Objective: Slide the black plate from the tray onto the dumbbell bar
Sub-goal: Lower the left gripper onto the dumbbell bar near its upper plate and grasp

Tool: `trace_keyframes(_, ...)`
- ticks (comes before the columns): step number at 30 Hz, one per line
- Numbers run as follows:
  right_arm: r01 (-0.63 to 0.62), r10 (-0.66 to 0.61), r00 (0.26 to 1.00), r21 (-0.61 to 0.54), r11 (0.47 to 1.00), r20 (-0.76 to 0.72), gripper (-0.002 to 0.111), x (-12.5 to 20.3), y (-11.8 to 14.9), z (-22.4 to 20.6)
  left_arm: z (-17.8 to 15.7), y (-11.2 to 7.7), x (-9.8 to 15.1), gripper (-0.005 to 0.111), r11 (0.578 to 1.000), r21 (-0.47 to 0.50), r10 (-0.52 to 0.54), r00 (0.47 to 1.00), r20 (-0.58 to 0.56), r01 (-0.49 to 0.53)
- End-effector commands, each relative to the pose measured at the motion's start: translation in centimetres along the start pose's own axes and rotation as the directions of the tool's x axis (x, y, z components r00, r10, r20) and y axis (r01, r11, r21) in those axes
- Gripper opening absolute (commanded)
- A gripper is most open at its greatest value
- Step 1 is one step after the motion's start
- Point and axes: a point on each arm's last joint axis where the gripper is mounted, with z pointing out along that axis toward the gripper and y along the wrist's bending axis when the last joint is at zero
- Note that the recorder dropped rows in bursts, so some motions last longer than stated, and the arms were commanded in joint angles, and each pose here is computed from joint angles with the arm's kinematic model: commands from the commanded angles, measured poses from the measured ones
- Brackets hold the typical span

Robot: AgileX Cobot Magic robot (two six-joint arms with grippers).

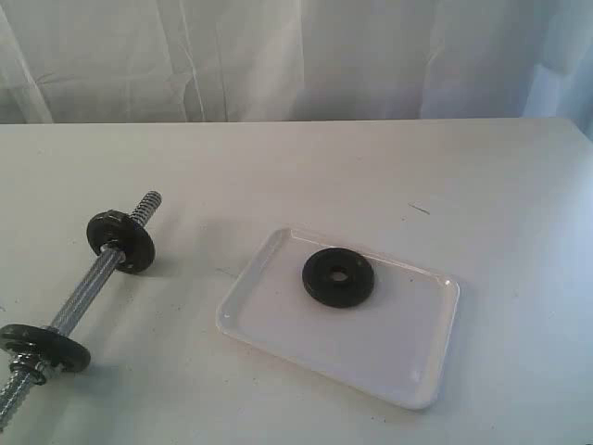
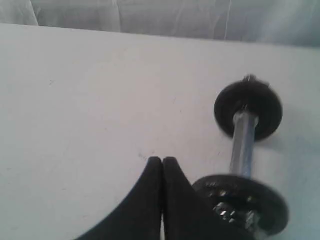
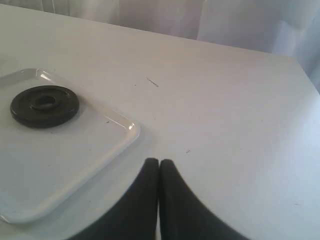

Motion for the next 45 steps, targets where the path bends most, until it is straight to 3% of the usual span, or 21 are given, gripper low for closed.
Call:
trace_keyframes(1,-0.004,0.004,1.0,0.003,1.0,0.009,0.0,0.0,0.0,0.0,0.0,-0.2,-0.6,0.0,0.929,0.049,-0.369,0.927,0.059,0.367)
trace_keyframes(4,0.0,0.0,1.0,0.003,1.0,0.008,0.0,0.0,0.0,0.0,0.0,-0.2,-0.7,0.0,0.886,0.059,-0.464,0.883,0.066,0.461)
trace_keyframes(7,0.0,0.0,1.0,0.003,1.0,0.008,0.0,0.0,0.0,0.0,-0.1,-0.1,-1.0,0.0,0.813,0.083,-0.582,0.808,0.092,0.576)
trace_keyframes(9,0.0,0.0,1.0,0.003,1.0,0.008,0.0,0.0,0.0,0.0,-0.3,0.0,-2.2,0.0,0.832,0.116,-0.555,0.813,0.177,0.543)
trace_keyframes(11,-0.004,0.004,1.0,0.003,1.0,0.009,0.0,0.0,0.0,0.0,-1.4,-0.5,-5.3,0.0,0.874,0.132,-0.485,0.846,0.22,0.467)
trace_keyframes(13,-0.004,0.004,1.0,0.003,1.0,0.009,0.0,0.0,0.0,0.0,-2.0,-1.0,-8.6,0.0,0.93,0.073,-0.367,0.914,0.171,0.36)
trace_keyframes(15,-0.004,0.004,1.0,0.003,1.0,0.009,0.0,0.0,0.0,0.0,-1.6,-1.5,-12.3,0.0,0.973,0.005,-0.229,0.972,0.06,0.229)
trace_keyframes(17,-0.004,0.004,1.0,0.003,1.0,0.009,0.0,0.0,0.0,0.0,-0.2,-2.0,-15.2,0.0,0.998,-0.016,-0.06,0.994,-0.086,0.059)
trace_keyframes(20,-0.004,0.004,1.0,0.003,1.0,0.009,0.0,0.0,0.0,0.0,4.0,-3.1,-19.1,0.0,0.991,0.085,0.124,0.94,-0.317,-0.102)
trace_keyframes(21,-0.004,0.004,1.0,0.003,1.0,0.009,0.0,0.0,0.0,0.0,6.6,-3.9,-21.3,0.0,0.976,0.182,0.186,0.897,-0.401,-0.121)
trace_keyframes(24,-0.004,0.004,1.0,0.003,1.0,0.009,0.0,0.0,0.0,0.0,11.1,-4.2,-22.5,0.0,0.967,0.235,0.206,0.831,-0.516,-0.094)
trace_keyframes(27,-0.004,0.004,1.0,0.003,1.0,0.009,0.0,0.0,0.0,0.0,15.0,-4.1,-21.9,0.0,0.963,0.26,0.227,0.754,-0.616,-0.077)
trace_keyframes(28,-0.004,0.004,1.0,0.003,1.0,0.009,0.0,0.0,0.0,0.0,17.1,-3.9,-20.7,0.006,0.956,0.287,0.247,0.681,-0.69,-0.057)
trace_keyframes(29,-0.004,0.004,1.0,0.003,1.0,0.009,0.0,0.0,0.0,0.0,18.1,-3.9,-20.0,0.01,0.956,0.293,0.244,0.647,-0.722,-0.033)
trace_keyframes(30,-0.004,0.004,1.0,0.003,1.0,0.009,0.0,0.0,0.0,0.0,19.7,-4.0,-18.5,0.025,0.946,0.322,0.252,0.58,-0.775,0.019)
trace_keyframes(31,-0.004,0.004,1.0,0.003,1.0,0.009,0.0,0.0,0.0,0.0,20.4,-4.2,-17.7,0.035,0.936,0.35,0.271,0.555,-0.787,0.039)
trace_keyframes(32,-0.004,0.004,1.0,0.003,1.0,0.009,0.0,0.0,0.0,0.0,21.6,-4.6,-16.4,0.053,0.922,0.381,0.293,0.516,-0.805,0.072)
trace_keyframes(34,-0.004,0.004,1.0,0.003,1.0,0.009,0.0,0.0,0.0,0.0,23.1,-5.5,-14.3,0.071,0.901,0.418,0.324,0.459,-0.827,0.117)
trace_keyframes(35,-0.004,0.004,1.0,0.003,1.0,0.009,0.0,0.0,0.0,0.0,23.9,-6.1,-13.1,0.075,0.884,0.446,0.353,0.428,-0.832,0.138)
trace_keyframes(39,-0.004,0.004,1.0,0.003,1.0,0.009,0.0,0.0,0.0,0.0,25.9,-7.9,-9.6,0.078,0.858,0.462,0.373,0.348,-0.86,0.222)
trace_keyframes(45,-0.004,0.004,1.0,0.003,1.0,0.009,0.0,0.0,0.0,0.0,28.3,-7.4,-6.4,0.078,0.881,0.432,0.361,0.315,-0.877,0.192)
